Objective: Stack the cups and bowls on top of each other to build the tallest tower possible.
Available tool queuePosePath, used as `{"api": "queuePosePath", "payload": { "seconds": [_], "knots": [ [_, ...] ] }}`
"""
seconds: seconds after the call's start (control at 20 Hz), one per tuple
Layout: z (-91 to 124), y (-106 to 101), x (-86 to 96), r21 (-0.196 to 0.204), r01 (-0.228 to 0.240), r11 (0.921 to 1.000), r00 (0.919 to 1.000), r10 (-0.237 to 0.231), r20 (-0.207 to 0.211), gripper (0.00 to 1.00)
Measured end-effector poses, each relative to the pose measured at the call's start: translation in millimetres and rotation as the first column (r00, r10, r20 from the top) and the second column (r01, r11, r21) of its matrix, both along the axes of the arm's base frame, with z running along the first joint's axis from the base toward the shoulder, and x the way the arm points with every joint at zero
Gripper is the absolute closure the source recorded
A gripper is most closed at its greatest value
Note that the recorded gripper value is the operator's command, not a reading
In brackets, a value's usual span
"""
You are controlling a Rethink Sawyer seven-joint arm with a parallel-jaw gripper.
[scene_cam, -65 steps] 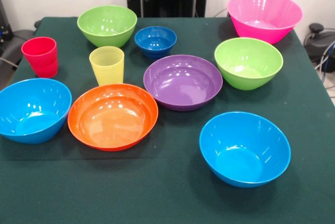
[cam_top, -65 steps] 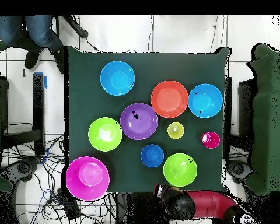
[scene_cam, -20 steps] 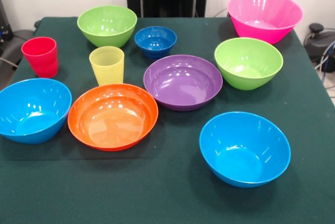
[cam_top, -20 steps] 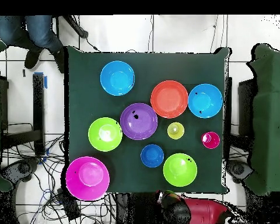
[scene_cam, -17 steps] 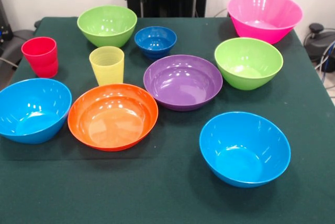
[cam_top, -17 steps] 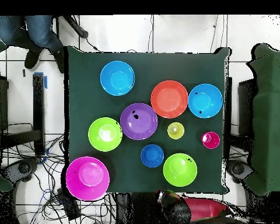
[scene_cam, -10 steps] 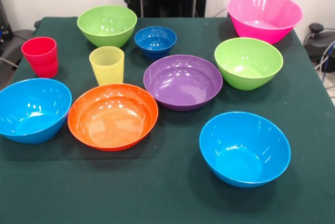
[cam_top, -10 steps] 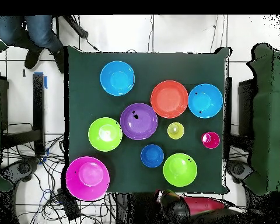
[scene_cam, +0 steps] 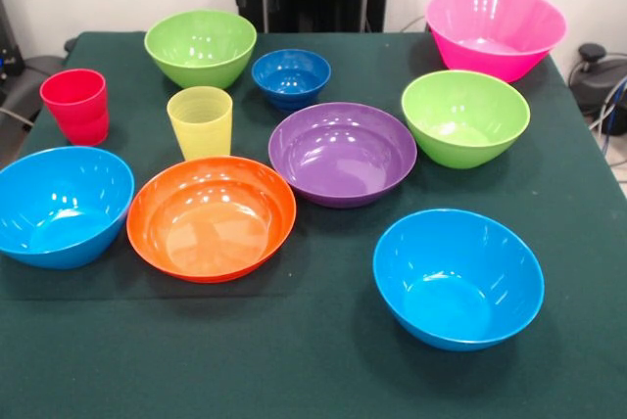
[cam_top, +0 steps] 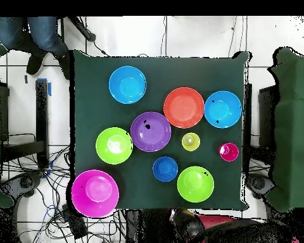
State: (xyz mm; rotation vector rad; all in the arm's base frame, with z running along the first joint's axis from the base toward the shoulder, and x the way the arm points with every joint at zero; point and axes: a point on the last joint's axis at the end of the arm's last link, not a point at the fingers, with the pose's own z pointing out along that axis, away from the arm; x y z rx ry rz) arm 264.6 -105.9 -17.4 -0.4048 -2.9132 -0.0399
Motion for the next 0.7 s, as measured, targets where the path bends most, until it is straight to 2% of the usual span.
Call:
{"api": "queuePosePath", "payload": {
  "seconds": [0.15, 0.7],
  "knots": [
    [-1, -1, 0.3, -0.001, 0.004, 1.0, 0.9998, -0.004, 0.018, 0.0],
    [1, -20, -10.4, 0.002, 0.028, 0.9996, 0.9992, -0.028, 0.028, 0.0]
  ]
}}
